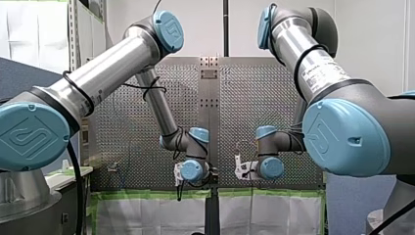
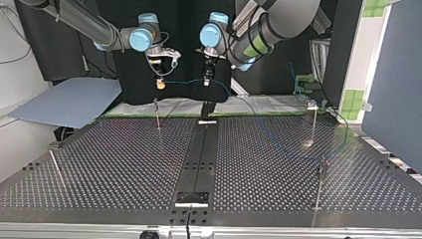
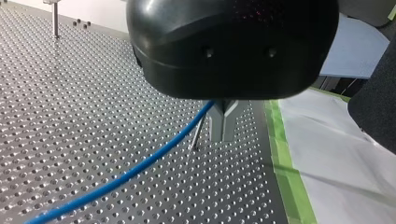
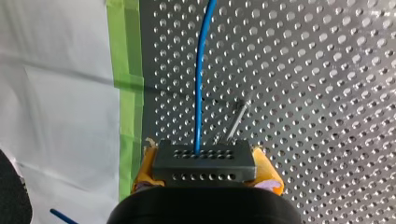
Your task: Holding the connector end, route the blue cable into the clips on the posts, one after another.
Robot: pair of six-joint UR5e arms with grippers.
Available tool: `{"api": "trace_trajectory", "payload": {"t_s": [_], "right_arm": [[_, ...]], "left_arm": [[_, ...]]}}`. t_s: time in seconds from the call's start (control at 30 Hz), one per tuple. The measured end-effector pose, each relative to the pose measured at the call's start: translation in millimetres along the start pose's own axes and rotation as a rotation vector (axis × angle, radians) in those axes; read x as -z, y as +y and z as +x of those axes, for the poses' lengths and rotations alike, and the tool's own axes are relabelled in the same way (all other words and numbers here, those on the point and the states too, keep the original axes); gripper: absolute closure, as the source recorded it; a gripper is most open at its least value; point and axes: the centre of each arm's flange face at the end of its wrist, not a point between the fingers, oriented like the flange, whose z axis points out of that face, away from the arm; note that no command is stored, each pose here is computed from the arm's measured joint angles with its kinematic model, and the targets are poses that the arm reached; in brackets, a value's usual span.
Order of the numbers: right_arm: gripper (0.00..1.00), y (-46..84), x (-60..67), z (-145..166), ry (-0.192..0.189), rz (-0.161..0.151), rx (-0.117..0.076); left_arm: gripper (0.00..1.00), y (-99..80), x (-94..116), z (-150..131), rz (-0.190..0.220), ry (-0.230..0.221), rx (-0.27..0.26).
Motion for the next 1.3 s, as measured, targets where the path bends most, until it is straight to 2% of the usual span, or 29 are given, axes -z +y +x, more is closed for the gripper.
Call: {"api": "trace_trajectory", "payload": {"t_s": [0.17, 0.33, 0.5, 0.67, 0.77, 0.87, 0.97, 1.13, 1.3], "right_arm": [[1.00, 10.3, -1.9, 0, 0.001, -0.017, -0.004], [1.00, 21.0, 1.7, -5, 0.007, -0.036, -0.015], [1.00, 33.2, 0.7, -6, 0.037, -0.057, -0.030], [1.00, 44.0, -1.3, -6, 0.046, -0.072, -0.038], [1.00, 50.0, -2.3, -6, 0.049, -0.069, -0.047], [1.00, 55.5, -2.9, -7, 0.052, -0.061, -0.057], [1.00, 62.1, -4.2, -6, 0.058, -0.063, -0.065], [1.00, 72.8, -6.7, -6, 0.066, -0.065, -0.073], [1.00, 85.4, -9.1, -6, 0.078, -0.065, -0.094]], "left_arm": [[1.00, -4.7, -1, 0, 0.009, -0.007, 0.006], [1.00, -17.8, -6, -7, 0.027, -0.026, 0.025], [1.00, -29.5, -9, -12, 0.042, -0.044, 0.044], [1.00, -38.8, -15, -19, 0.053, -0.065, 0.068], [1.00, -42.6, -18, -18, 0.058, -0.065, 0.077], [1.00, -48.5, -21, -8, 0.065, -0.045, 0.071], [1.00, -59.5, -23, 4, 0.078, -0.037, 0.076], [1.00, -77.6, -29, 19, 0.089, -0.058, 0.100], [1.00, -89.9, -39, 13, 0.096, -0.081, 0.114]]}}
